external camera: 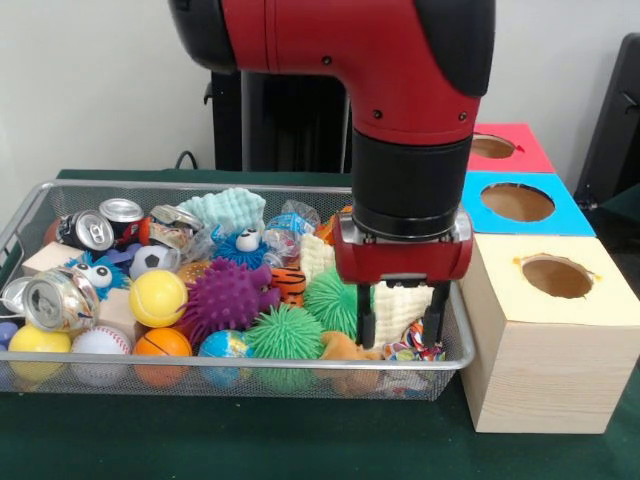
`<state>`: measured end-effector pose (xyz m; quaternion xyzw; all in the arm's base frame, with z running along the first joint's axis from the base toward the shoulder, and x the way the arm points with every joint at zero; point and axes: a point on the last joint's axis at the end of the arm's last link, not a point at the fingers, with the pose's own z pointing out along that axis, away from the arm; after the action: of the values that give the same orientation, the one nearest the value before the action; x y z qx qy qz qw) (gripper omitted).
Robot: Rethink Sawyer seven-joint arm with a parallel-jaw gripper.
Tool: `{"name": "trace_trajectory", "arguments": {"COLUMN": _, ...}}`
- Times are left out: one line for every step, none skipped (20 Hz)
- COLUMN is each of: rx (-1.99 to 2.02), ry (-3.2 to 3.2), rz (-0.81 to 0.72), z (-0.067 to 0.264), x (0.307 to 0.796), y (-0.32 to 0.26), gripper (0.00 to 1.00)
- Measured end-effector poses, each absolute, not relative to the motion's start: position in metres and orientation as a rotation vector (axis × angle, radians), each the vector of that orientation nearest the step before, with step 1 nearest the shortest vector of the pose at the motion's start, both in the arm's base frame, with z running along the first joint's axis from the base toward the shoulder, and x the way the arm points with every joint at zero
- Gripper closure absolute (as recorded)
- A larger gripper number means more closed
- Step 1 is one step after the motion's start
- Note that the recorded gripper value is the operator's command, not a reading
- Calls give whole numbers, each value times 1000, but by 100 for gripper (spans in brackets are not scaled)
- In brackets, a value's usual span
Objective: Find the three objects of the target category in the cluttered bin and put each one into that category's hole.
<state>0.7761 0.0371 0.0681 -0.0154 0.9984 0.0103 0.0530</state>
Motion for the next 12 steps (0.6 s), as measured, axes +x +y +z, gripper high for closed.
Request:
{"name": "trace_trajectory", "arguments": {"rx": -44, "ry": 3033, "rz": 32, "z": 65, "x": 776, "y": 36, "gripper": 0}}
{"name": "trace_trajectory", "arguments": {"rx": -41, "ry": 3032, "rz": 31, "z": 63, "x": 776, "y": 34, "gripper": 0}}
{"name": "trace_trajectory", "arguments": {"rx": -38, "ry": 3031, "rz": 32, "z": 61, "x": 776, "y": 33, "gripper": 0}}
{"name": "trace_trajectory", "arguments": {"rx": -33, "ry": 3028, "rz": 32, "z": 58, "x": 776, "y": 31, "gripper": 0}}
{"name": "trace_trajectory", "arguments": {"rx": -28, "ry": 3024, "rz": 32, "z": 55, "x": 776, "y": 28, "gripper": 0}}
{"name": "trace_trajectory", "arguments": {"rx": -21, "ry": 3020, "rz": 31, "z": 52, "x": 776, "y": 25, "gripper": 0}}
{"name": "trace_trajectory", "arguments": {"rx": -13, "ry": 3014, "rz": 30, "z": 49, "x": 776, "y": 21, "gripper": 0}}
{"name": "trace_trajectory", "arguments": {"rx": -4, "ry": 3004, "rz": 27, "z": 46, "x": 777, "y": 16, "gripper": 0}}
{"name": "trace_trajectory", "arguments": {"rx": 2, "ry": 2995, "rz": 25, "z": 44, "x": 777, "y": 13, "gripper": 0}}
{"name": "trace_trajectory", "arguments": {"rx": 6, "ry": 2988, "rz": 24, "z": 42, "x": 777, "y": 11, "gripper": 0}}
{"name": "trace_trajectory", "arguments": {"rx": 10, "ry": 2981, "rz": 22, "z": 41, "x": 778, "y": 9, "gripper": 0}}
{"name": "trace_trajectory", "arguments": {"rx": 14, "ry": 2973, "rz": 20, "z": 39, "x": 778, "y": 6, "gripper": 0}}
